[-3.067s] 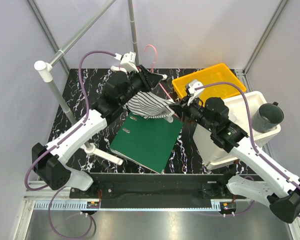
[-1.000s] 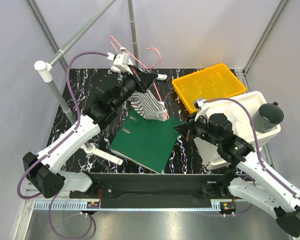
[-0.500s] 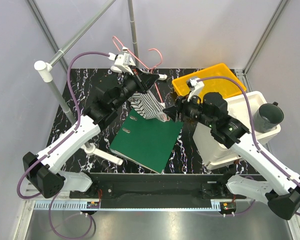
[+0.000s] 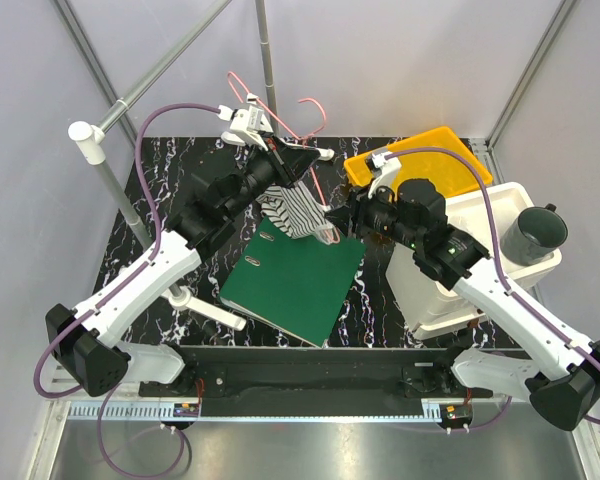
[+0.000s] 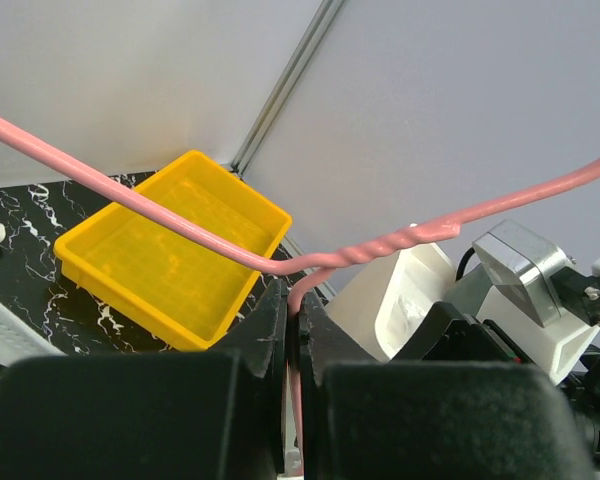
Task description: Remove the tank top from the hanger
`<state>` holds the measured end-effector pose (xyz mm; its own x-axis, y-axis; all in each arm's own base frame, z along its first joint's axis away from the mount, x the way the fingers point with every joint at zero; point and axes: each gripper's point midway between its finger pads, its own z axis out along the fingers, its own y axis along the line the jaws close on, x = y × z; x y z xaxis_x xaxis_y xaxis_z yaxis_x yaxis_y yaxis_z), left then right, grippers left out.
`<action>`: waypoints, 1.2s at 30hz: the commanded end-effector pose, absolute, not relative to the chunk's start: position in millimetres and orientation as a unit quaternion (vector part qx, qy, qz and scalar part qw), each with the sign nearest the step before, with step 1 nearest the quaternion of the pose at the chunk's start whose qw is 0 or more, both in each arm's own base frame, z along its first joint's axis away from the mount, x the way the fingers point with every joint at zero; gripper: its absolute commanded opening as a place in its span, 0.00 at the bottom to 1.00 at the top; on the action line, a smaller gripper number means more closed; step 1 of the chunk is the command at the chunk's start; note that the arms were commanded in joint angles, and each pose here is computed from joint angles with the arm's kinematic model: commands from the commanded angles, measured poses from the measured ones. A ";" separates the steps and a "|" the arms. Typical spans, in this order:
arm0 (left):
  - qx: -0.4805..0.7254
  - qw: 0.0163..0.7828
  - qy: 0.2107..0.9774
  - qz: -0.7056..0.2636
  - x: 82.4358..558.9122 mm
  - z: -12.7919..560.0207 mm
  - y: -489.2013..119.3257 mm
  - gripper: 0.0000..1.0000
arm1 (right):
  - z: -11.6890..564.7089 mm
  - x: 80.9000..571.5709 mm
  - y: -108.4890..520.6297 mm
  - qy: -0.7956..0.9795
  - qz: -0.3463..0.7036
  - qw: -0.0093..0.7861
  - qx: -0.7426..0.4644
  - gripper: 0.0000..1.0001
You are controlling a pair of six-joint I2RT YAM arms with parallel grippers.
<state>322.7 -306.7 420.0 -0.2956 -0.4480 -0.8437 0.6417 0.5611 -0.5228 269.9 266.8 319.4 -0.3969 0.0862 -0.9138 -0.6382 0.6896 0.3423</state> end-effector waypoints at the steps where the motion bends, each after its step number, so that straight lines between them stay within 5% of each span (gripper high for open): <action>1: 0.094 0.621 0.610 -0.484 314.6 459.4 -308.3 0.00 | 354.2 277.7 268.5 0.726 0.355 0.560 -0.181 0.45; 10: 0.094 0.620 0.611 -0.483 316.3 458.7 -309.1 0.00 | 358.1 282.4 268.6 0.722 0.351 0.569 -0.180 0.22; 14: 0.094 0.620 0.613 -0.481 317.6 457.5 -309.8 0.00 | 358.1 283.2 270.1 0.722 0.352 0.568 -0.180 0.00; 23: 0.077 0.634 0.623 -0.451 329.7 451.4 -302.8 0.00 | 343.3 259.7 259.2 0.728 0.364 0.551 -0.184 0.00; 36: -0.023 0.677 0.563 -0.474 326.0 465.4 -268.1 0.00 | 246.7 216.7 246.4 0.775 0.375 0.466 -0.202 0.00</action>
